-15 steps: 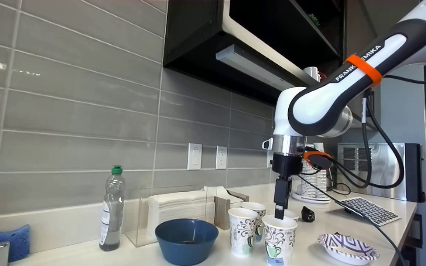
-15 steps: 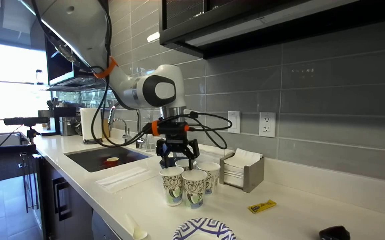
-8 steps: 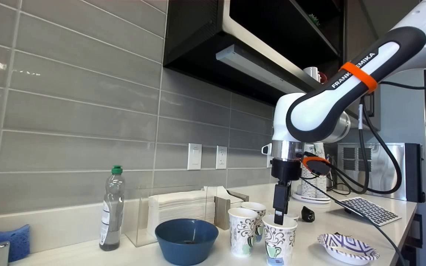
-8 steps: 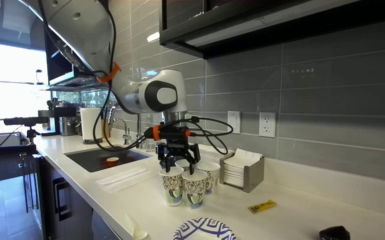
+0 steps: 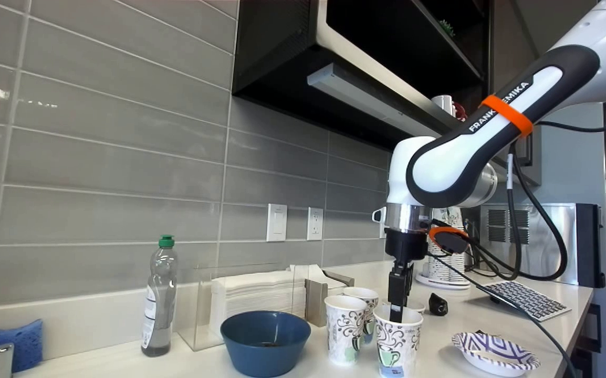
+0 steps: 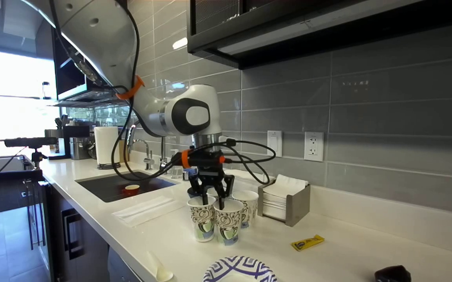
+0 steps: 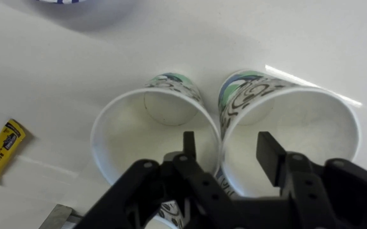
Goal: Stack the two closest cups in the furthest two cups
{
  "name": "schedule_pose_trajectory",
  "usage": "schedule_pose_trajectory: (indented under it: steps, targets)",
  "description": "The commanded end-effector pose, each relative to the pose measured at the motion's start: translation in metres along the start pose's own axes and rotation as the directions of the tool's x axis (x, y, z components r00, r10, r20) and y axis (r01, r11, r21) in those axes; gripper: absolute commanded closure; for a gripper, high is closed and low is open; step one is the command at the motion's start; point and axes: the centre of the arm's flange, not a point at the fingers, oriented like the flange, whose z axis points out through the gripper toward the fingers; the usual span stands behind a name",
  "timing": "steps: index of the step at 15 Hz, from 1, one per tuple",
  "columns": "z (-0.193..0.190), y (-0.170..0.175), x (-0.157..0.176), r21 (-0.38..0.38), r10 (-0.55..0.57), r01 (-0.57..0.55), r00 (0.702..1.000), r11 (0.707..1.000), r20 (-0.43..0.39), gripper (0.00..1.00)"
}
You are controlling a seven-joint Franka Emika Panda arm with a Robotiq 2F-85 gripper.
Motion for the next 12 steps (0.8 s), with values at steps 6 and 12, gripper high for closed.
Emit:
schedule_pose_trajectory:
  steps: [6, 12]
  targets:
    - [-0.002, 0.003, -0.002, -0.044, 0.036, -0.035, 0.999, 0.998, 0.009, 1.0]
    - [-0.016, 0.004, -0.015, -0.074, 0.059, -0.058, 0.998, 0.996, 0.016, 0.99]
